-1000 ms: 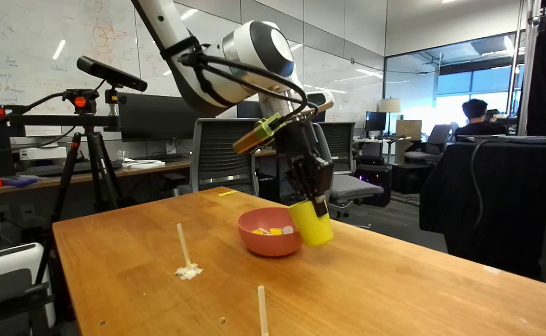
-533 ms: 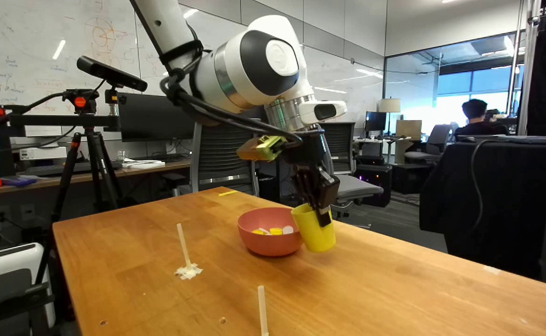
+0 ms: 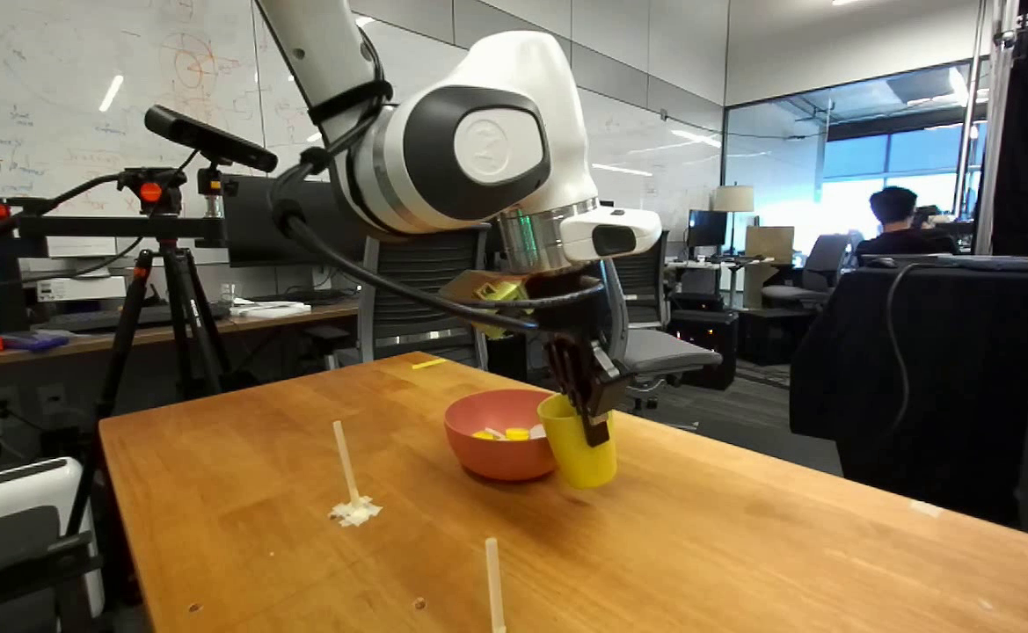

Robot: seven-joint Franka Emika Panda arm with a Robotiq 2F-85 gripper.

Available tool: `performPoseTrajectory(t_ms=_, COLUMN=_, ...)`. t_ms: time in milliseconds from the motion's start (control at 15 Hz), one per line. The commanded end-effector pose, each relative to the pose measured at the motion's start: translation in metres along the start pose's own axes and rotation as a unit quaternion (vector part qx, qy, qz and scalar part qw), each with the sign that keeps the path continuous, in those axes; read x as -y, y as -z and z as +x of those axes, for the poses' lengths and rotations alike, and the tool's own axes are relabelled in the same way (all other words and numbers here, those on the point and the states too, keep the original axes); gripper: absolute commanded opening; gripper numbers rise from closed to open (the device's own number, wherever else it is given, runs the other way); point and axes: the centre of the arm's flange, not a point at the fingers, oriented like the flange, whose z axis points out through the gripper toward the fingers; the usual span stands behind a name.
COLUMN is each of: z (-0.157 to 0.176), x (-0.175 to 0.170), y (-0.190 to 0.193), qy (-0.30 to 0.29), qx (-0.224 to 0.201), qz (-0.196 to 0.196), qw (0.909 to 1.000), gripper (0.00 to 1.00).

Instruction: Pour the contents of the yellow cup into the bowl

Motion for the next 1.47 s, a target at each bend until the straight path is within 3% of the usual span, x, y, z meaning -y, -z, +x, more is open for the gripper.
performPoseTrajectory(t_ms=0, z=-0.004, x=-0.009, y=-0.003, qy=-0.007, qx=0.002, qz=0.029, qw=0.9996, gripper=0.06)
performPoseTrajectory(t_ms=1067, z=-0.007, x=-0.042, y=-0.031, qy=-0.051, qx=0.032, qz=0.033, qw=0.9976, gripper=0.09)
performPoseTrajectory(t_ms=1133, z=-0.007, x=-0.043, y=-0.030, qy=-0.049, qx=0.033, qz=0.033, qw=0.9977, gripper=0.14)
performPoseTrajectory(t_ms=1200, z=-0.007, x=-0.043, y=-0.030, qy=-0.050, qx=0.032, qz=0.033, qw=0.9977, gripper=0.35)
performPoseTrajectory(t_ms=1400, z=-0.008, x=-0.043, y=-0.031, qy=-0.048, qx=0.033, qz=0.032, qw=0.9978, gripper=0.56)
